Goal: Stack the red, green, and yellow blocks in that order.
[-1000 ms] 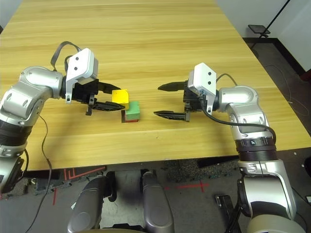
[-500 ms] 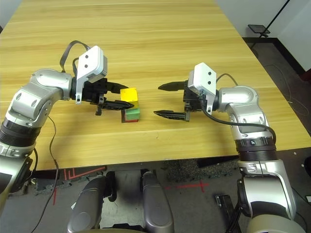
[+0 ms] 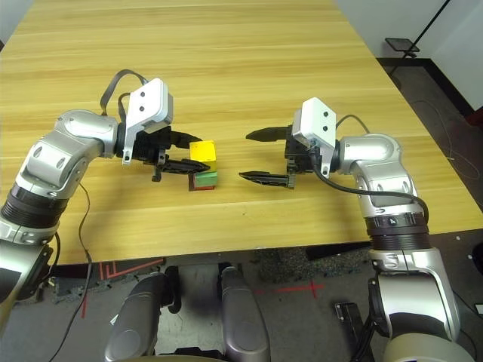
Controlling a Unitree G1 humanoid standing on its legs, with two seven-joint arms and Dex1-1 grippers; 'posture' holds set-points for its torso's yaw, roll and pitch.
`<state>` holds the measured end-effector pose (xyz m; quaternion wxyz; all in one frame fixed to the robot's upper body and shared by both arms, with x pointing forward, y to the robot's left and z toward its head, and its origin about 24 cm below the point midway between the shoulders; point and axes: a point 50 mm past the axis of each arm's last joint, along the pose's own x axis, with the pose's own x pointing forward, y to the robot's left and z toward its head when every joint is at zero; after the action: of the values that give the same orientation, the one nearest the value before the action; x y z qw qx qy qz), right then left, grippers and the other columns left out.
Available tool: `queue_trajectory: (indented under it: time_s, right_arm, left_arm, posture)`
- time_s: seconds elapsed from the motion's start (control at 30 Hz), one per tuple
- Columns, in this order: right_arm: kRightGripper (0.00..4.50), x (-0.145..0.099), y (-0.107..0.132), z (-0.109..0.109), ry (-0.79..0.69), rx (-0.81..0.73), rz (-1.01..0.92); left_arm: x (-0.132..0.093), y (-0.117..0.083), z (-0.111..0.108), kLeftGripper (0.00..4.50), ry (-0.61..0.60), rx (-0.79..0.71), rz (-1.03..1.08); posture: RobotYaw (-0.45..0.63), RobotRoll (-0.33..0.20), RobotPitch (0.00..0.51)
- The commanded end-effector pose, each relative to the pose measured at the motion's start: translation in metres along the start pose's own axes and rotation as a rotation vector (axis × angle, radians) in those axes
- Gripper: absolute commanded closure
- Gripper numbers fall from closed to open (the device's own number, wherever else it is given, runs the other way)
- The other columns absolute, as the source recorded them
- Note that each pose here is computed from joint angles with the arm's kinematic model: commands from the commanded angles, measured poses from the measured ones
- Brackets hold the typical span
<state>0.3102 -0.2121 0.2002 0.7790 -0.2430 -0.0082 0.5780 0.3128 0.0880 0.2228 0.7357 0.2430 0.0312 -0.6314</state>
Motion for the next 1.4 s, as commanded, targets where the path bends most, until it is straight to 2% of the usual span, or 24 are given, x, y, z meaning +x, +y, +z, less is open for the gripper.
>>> queue_trajectory:
  time_s: [0.03,0.3,0.47,0.63,0.77,0.87,1.0,1.23,1.4]
  right_arm:
    - [0.0,0.0,0.002,-0.003,0.006,0.0,0.002]
    - [0.0,0.001,0.0,-0.003,0.009,-0.008,0.0]
    - [0.0,0.002,0.001,-0.003,0.003,-0.011,-0.001]
    - [0.0,0.002,0.0,-0.003,0.0,-0.014,-0.002]
    - [0.0,0.002,0.0,-0.003,0.001,-0.014,-0.001]
    - [0.0,0.002,-0.001,-0.003,0.001,-0.015,0.001]
    - [0.0,0.002,-0.001,-0.003,0.003,-0.015,0.004]
    - [0.0,0.005,-0.002,-0.002,-0.004,-0.01,0.019]
    - [0.0,0.005,-0.002,-0.002,-0.003,-0.012,0.024]
  left_arm:
    - [0.004,-0.003,-0.001,2.55,0.002,0.015,-0.027]
    - [0.006,-0.002,-0.002,2.55,0.009,0.016,-0.03]
    - [0.006,-0.001,-0.003,0.81,0.014,0.015,-0.029]
    - [0.006,-0.001,-0.004,0.8,0.017,0.014,-0.032]
    - [0.004,-0.003,-0.005,1.68,0.026,0.013,-0.05]
    - [-0.001,-0.003,-0.004,1.33,0.029,0.014,-0.064]
    - [-0.011,-0.003,0.0,0.02,0.027,0.01,-0.089]
    - [-0.019,0.003,0.0,0.02,0.033,-0.043,-0.046]
    - [-0.034,0.003,-0.011,0.02,0.114,-0.054,-0.049]
  posture:
    - [0.15,0.085,0.246]
    - [0.15,0.084,0.243]
    - [0.15,0.085,0.241]
    - [0.15,0.084,0.239]
    - [0.15,0.083,0.238]
    - [0.16,0.082,0.238]
    - [0.16,0.082,0.238]
    - [0.17,0.087,0.236]
    - [0.18,0.087,0.235]
